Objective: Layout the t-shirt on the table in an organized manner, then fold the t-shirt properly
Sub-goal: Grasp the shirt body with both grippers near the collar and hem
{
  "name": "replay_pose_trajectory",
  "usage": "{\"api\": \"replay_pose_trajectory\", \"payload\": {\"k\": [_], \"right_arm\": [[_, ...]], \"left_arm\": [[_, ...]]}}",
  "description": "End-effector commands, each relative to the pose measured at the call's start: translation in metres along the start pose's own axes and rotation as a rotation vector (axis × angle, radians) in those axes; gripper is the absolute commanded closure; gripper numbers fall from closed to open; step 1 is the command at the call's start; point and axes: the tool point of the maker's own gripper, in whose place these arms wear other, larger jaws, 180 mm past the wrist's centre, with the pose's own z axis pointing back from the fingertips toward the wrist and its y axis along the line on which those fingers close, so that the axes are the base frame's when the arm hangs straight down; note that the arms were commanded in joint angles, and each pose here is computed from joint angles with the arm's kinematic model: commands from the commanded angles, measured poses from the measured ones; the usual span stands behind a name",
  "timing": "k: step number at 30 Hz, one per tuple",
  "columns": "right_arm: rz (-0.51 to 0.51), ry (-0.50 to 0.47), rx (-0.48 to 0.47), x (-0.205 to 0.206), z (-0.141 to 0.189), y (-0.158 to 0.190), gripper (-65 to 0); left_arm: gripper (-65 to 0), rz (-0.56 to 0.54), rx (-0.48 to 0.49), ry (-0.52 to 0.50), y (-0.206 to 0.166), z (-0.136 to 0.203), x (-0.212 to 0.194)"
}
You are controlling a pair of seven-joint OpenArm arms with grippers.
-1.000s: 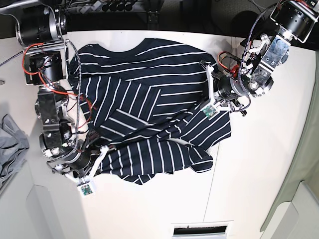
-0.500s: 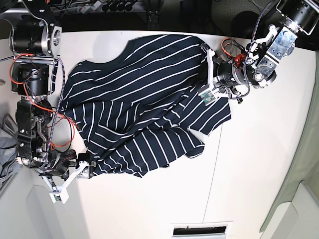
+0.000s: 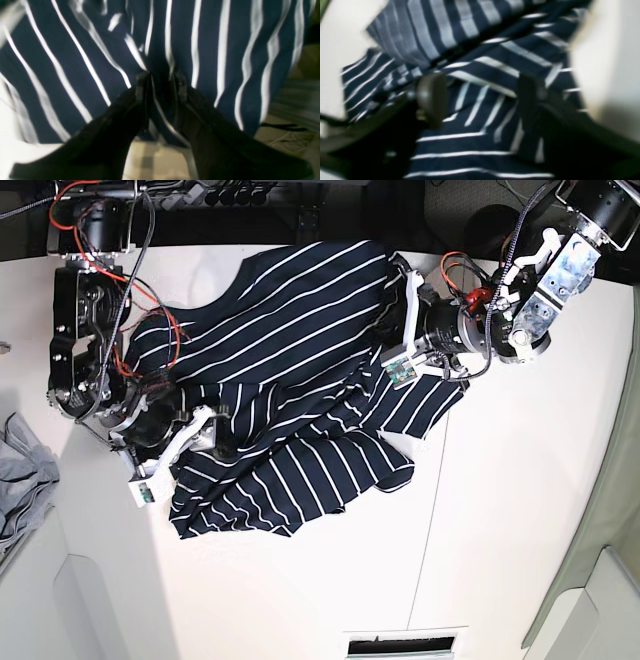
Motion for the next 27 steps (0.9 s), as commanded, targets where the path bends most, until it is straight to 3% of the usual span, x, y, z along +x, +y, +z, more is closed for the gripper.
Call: {"api": "replay_pose_trajectory", "payload": {"k": [1,3,4,9,15,22,27], "right_arm": [[0.008,-0.03,0.025,0.007,0.0,0.01,-25.7],[0.011,0.001,0.068,-0.01,-0.005,0.028,-6.4],[0.014,0.018,0.082,-0.019,-0.008,0.034,0.0],[0.073,0.127,0.076,-0.058,-0.019,0.043,0.0],[0.099,0.24,0.027,-0.089,-0.018,0.02,0.0],[0.173,0.299,-0.097,-0.096,0.012,-0.046,0.0],[0.134,0.268,-0.147,-0.086,0.024,-0.072,0.0]], "left_arm": [[-17.0,-0.016,0.003,-0.029,0.004,0.005,0.01],[-17.0,-0.008,-0.004,-0.036,0.002,0.005,0.011],[-17.0,-0.001,-0.01,-0.041,0.001,0.005,0.012],[-17.0,0.042,-0.054,-0.083,-0.012,0.001,0.021],[-17.1,0.062,-0.104,-0.113,-0.038,-0.009,0.03],[-17.1,0.074,0.072,-0.193,0.029,0.013,0.063],[-17.1,0.094,0.129,-0.262,0.062,0.032,0.083]]}}
